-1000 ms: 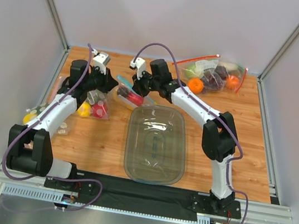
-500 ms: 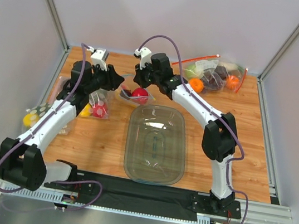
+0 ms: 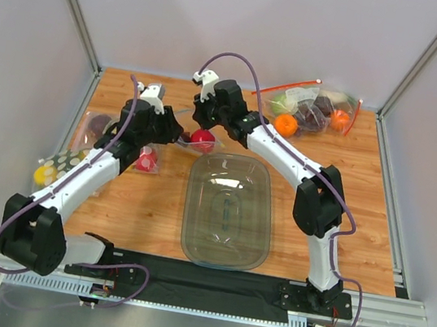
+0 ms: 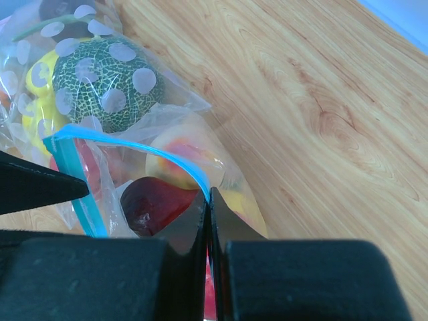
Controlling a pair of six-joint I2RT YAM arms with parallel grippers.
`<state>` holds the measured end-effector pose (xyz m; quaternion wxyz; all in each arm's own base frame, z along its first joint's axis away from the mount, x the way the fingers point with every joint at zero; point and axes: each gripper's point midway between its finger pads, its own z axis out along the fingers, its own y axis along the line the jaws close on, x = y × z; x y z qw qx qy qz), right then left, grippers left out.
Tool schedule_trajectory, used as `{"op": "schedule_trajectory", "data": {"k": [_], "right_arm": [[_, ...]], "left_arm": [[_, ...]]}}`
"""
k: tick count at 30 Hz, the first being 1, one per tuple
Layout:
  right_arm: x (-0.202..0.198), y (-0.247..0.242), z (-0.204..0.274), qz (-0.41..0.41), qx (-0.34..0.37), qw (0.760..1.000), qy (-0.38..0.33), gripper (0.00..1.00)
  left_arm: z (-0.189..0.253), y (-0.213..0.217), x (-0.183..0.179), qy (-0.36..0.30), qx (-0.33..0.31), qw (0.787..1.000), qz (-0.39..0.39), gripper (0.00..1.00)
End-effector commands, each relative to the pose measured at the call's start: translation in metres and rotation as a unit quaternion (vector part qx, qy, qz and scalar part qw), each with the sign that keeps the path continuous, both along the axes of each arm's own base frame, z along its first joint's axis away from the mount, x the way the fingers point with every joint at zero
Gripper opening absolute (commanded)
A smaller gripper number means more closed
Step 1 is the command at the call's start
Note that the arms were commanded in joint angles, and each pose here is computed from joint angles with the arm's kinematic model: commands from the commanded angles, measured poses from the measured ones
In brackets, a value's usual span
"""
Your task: Open the zip-top bag and remove the fake food
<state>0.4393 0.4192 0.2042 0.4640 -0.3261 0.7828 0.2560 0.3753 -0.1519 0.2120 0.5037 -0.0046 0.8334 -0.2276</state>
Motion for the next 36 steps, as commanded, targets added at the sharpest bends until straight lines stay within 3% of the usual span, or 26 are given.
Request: {"op": "schedule_trajectory", "data": {"k": [1, 5, 10, 19, 36], "right_arm": [[0.007, 0.003, 0.013, -0.018, 0.02, 1.0, -0.014, 0.0], [0.007, 0.001, 0.006, -0.02, 0.008, 1.0, -0.012, 0.0], [0.006, 0.001, 0.005, -0.02, 0.008, 1.0, -0.01, 0.0], [-0.003, 0.0, 0.009, -0.01, 0.009, 1.0, -0.011, 0.0], [-0.028, 0.0, -0.002, 0.014, -0.012, 1.0, -0.012, 0.0]], "left_arm": [[0.0, 0.007, -0.01, -0.007, -0.003, 1.0, 0.029, 0.47], [0.025, 0.011, -0.017, -0.053, 0.009, 0.997, 0.049, 0.48], [0.014, 0.016, -0.024, -0.035, 0.024, 0.997, 0.062, 0.49], [-0.009, 0.002, -0.007, -0.013, 0.006, 0.998, 0.055, 0.51], [0.011, -0.009, 0.011, -0.047, -0.063, 0.994, 0.073, 0.55]]}}
